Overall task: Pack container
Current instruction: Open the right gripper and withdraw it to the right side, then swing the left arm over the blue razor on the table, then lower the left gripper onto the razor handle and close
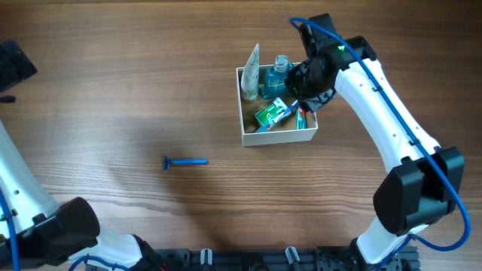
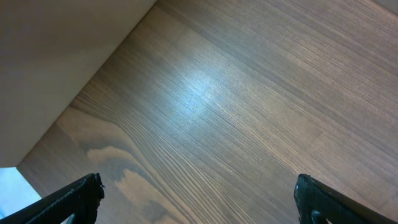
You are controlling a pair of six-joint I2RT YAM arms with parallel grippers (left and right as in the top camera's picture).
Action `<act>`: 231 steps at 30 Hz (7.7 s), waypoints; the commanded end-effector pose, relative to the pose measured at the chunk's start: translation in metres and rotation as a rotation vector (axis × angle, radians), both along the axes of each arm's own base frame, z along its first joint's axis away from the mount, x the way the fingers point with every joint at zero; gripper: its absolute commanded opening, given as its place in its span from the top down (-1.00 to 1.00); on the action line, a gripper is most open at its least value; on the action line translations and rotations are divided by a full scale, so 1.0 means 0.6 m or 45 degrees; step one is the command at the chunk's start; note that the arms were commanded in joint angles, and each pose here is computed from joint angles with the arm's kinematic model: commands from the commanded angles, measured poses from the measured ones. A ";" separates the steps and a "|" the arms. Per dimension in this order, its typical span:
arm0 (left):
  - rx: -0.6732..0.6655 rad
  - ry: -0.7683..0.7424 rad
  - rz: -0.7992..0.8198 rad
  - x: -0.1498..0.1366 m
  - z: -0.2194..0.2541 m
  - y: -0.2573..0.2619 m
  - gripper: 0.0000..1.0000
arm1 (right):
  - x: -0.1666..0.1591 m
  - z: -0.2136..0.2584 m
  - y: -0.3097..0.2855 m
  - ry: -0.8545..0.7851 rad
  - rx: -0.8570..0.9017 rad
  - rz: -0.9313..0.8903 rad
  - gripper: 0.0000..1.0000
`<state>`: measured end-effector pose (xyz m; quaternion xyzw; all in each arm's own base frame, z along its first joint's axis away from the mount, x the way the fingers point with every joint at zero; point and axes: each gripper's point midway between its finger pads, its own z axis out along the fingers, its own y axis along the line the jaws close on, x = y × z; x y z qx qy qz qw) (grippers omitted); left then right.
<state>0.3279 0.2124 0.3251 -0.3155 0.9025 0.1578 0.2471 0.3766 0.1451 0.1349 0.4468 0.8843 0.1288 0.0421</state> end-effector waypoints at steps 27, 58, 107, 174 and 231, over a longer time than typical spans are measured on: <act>-0.010 -0.019 0.022 0.001 0.002 0.003 -1.00 | -0.103 0.226 -0.461 -0.223 -0.779 0.002 -0.99; -0.010 -0.019 0.022 0.001 0.002 0.003 -1.00 | -0.020 -0.001 -0.703 0.008 -0.761 -0.276 -0.99; -0.758 -0.006 0.019 0.000 -0.022 -0.428 -0.99 | -0.001 0.005 -0.707 -0.061 -0.761 -0.285 -0.99; -0.881 0.118 0.860 -0.142 -0.480 -0.478 -0.93 | -0.001 0.005 -0.707 -0.060 -0.761 -0.286 -0.99; -1.037 0.110 1.105 -0.146 -0.540 -0.468 -0.74 | -0.001 0.005 -0.707 -0.061 -0.761 -0.286 -0.99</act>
